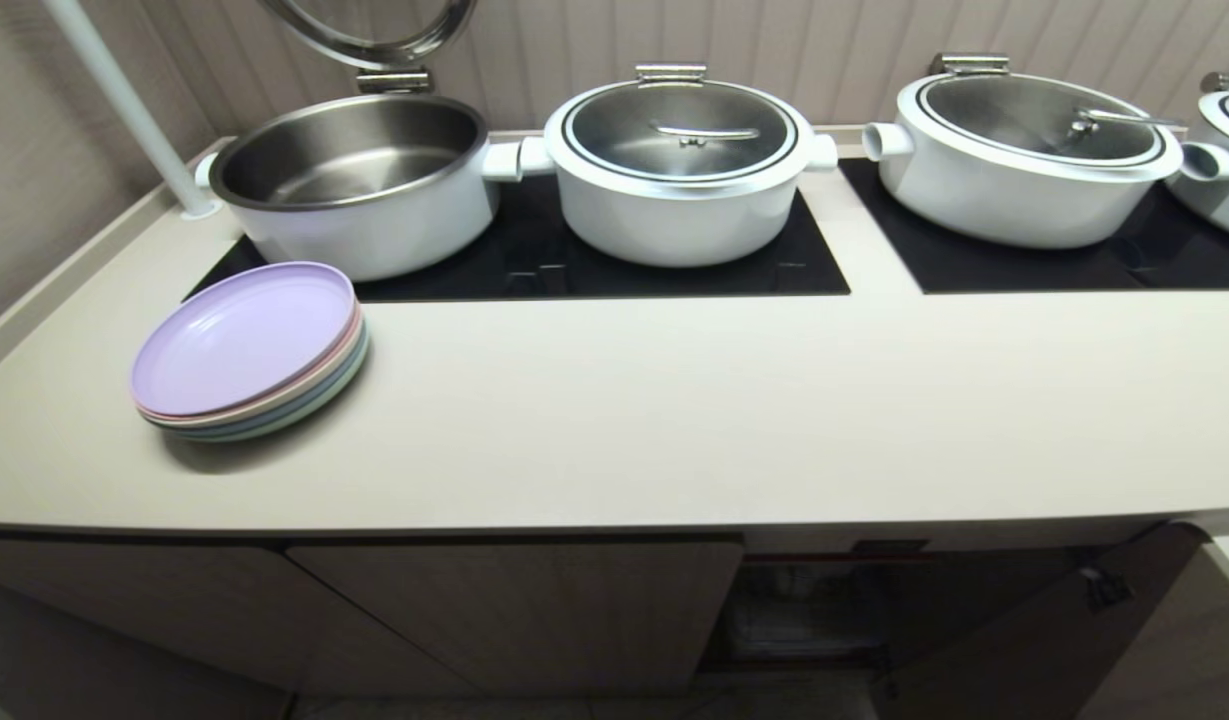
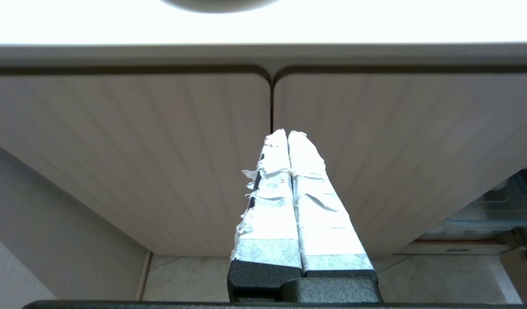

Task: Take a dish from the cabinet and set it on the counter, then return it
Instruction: Place it on the table

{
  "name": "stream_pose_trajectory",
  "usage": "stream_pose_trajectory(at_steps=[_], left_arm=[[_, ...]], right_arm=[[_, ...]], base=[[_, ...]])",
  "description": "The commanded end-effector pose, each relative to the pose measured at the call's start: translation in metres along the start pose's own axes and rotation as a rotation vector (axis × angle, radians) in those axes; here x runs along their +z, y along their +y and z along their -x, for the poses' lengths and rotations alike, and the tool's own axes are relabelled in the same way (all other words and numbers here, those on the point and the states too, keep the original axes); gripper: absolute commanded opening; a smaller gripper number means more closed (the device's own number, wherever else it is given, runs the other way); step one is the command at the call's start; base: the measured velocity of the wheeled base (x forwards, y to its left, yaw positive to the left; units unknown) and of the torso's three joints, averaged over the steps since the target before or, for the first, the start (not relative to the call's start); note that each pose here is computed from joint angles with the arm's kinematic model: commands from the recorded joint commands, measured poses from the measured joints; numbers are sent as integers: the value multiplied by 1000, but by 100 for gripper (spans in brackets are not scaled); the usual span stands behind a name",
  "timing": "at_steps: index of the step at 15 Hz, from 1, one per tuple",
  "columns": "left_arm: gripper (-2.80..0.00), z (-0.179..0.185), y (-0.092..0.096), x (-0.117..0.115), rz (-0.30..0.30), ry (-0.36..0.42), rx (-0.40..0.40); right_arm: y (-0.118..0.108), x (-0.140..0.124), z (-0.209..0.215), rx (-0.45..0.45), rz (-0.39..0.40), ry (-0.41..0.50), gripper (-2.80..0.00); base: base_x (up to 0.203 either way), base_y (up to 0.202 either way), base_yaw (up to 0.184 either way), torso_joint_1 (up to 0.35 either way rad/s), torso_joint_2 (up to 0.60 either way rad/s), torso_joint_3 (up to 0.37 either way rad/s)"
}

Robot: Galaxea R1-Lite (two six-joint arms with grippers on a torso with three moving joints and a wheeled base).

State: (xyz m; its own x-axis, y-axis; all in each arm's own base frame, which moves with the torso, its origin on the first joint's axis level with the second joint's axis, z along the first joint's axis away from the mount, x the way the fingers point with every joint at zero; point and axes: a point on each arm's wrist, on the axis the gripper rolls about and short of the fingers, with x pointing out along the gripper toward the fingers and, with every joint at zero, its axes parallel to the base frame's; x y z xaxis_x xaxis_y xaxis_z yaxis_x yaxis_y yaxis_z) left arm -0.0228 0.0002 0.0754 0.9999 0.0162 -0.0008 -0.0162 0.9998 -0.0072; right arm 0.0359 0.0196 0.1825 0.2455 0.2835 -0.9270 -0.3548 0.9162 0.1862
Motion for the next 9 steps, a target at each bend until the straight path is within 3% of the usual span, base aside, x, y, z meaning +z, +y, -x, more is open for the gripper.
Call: stream_pose_trajectory(at_steps=[1,9], left_arm=[[-280,0,0,0,0,-1,1],[-280,0,0,0,0,-1,1]], right_arm=[[0,0,0,0,0,6,-280],[0,0,0,0,0,6,-280]], base=[[0,0,0,174,-345,-182],[0,0,0,164,-334,-169]])
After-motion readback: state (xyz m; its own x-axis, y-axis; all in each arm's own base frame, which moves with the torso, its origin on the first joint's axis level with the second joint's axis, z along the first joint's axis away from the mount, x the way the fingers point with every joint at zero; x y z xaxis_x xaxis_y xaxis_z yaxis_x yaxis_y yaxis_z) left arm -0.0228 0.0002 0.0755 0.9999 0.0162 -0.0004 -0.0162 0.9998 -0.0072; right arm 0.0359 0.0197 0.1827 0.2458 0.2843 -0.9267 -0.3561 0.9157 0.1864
